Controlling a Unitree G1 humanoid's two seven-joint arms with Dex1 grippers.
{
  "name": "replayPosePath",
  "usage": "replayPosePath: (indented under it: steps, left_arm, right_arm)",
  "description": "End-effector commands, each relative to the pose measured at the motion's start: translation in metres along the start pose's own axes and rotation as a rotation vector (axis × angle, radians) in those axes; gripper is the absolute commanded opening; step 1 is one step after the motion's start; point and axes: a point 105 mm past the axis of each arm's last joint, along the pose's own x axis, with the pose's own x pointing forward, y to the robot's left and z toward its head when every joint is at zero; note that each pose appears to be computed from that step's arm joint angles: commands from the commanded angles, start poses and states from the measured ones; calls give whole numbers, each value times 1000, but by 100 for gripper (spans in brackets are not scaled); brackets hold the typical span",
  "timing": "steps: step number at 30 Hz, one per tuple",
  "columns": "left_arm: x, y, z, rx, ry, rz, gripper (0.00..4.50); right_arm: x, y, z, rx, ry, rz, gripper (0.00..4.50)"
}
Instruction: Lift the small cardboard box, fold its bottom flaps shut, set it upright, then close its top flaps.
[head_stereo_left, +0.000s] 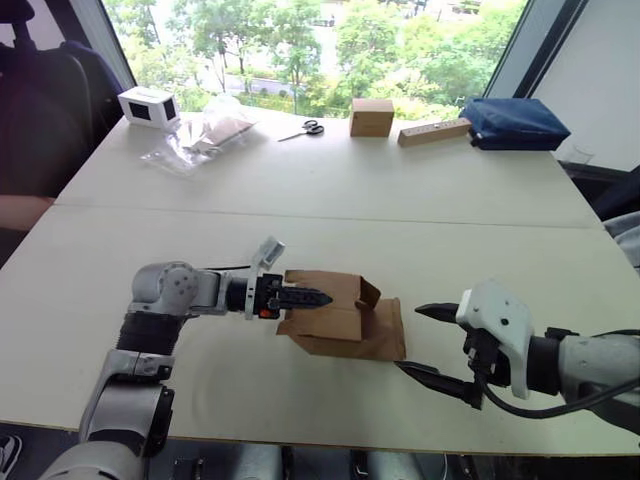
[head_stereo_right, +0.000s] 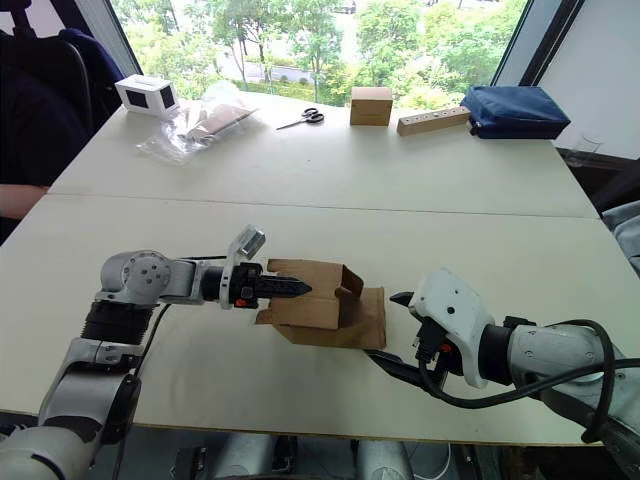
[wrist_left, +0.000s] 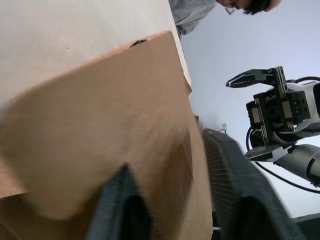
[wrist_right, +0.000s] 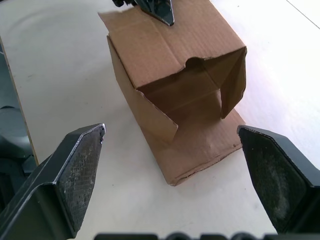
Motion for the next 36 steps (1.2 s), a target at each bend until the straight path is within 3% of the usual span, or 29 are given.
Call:
replayPosePath:
  steps: [1,7,11,14,17,18,27,36]
  left_arm:
    - [1,-10,2,31,5,-28,4]
    - [-9,-22,15,112,-52,-54,4]
    - [-21,-34,32,180,-105,-74,4]
    - [-40,-57,69,381,-195,-83,4]
    - [-46,-106,109,736,-227,-94,0]
    - [-48,-117,117,822,-238,-97,0]
    - [-46,-130,137,1064,-231,-82,0]
    - [-43,-127,137,1066,-239,-110,0]
  right_arm:
    - [0,1,4,-24,-21,-3,450]
    - [-1,-3,11,15,-90,-19,450]
    - [-7,-16,26,113,-238,-64,450]
    - [-20,-59,50,202,-470,-248,450]
    - [-28,-95,88,249,-731,-370,385]
    - [-29,-102,98,262,-789,-381,335]
    - [-29,-119,166,208,-1015,-321,3]
    - [-7,-111,177,137,-943,-272,3]
